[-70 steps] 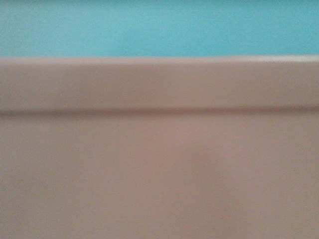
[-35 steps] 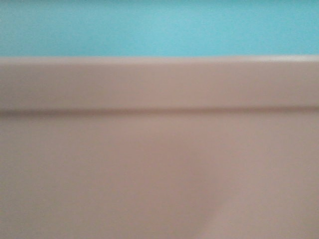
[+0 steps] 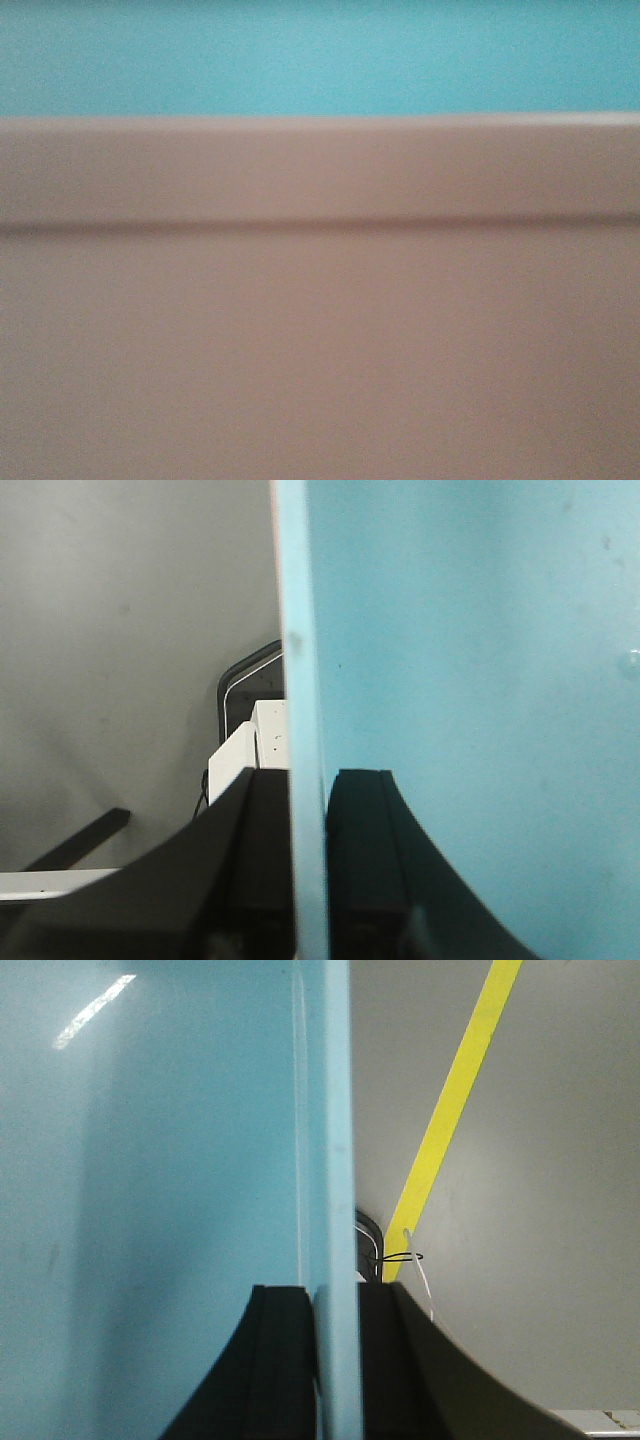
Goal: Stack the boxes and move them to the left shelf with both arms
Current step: 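Keep gripping both bin rims while the base approaches the shelf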
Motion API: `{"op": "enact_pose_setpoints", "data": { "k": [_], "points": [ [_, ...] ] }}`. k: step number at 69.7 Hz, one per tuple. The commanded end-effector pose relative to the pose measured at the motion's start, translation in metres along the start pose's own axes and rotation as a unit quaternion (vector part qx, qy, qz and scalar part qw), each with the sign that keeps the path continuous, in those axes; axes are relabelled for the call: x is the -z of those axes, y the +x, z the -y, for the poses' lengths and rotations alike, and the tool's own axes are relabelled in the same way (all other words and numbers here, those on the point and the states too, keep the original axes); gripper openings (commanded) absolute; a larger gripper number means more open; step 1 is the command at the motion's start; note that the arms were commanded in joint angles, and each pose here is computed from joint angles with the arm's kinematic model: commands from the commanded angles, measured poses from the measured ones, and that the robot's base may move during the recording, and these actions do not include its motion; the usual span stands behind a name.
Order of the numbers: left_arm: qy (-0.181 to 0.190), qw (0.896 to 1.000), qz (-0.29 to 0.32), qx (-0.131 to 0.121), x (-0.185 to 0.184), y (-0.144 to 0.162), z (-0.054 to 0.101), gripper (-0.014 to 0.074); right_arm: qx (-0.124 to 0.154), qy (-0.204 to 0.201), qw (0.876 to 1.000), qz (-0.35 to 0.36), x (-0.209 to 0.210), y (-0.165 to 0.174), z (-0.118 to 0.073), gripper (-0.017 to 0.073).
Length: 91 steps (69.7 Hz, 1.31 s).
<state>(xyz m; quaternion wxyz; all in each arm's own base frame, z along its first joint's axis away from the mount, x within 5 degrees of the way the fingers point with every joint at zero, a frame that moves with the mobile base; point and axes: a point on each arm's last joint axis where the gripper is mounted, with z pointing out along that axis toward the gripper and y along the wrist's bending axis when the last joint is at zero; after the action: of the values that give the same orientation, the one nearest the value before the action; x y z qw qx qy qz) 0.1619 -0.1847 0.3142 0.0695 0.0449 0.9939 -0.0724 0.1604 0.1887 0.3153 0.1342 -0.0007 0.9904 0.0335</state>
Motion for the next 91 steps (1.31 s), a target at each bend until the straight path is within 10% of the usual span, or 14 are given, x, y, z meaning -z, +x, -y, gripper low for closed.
{"op": "enact_pose_setpoints", "data": {
  "k": [1,91],
  "points": [
    [0.038,0.999,-0.034,0.004,0.0202,0.0142,0.005,-0.0006,-0.004,-0.025,1.0,0.01,0.0186,0.0009,0.0012,0.0053],
    [0.037,0.999,-0.033,0.003,0.0202,0.0141,0.0048,-0.0006,-0.004,-0.024,1.0,0.011,0.0186,0.0002,0.0017,0.0053]
  ]
}}
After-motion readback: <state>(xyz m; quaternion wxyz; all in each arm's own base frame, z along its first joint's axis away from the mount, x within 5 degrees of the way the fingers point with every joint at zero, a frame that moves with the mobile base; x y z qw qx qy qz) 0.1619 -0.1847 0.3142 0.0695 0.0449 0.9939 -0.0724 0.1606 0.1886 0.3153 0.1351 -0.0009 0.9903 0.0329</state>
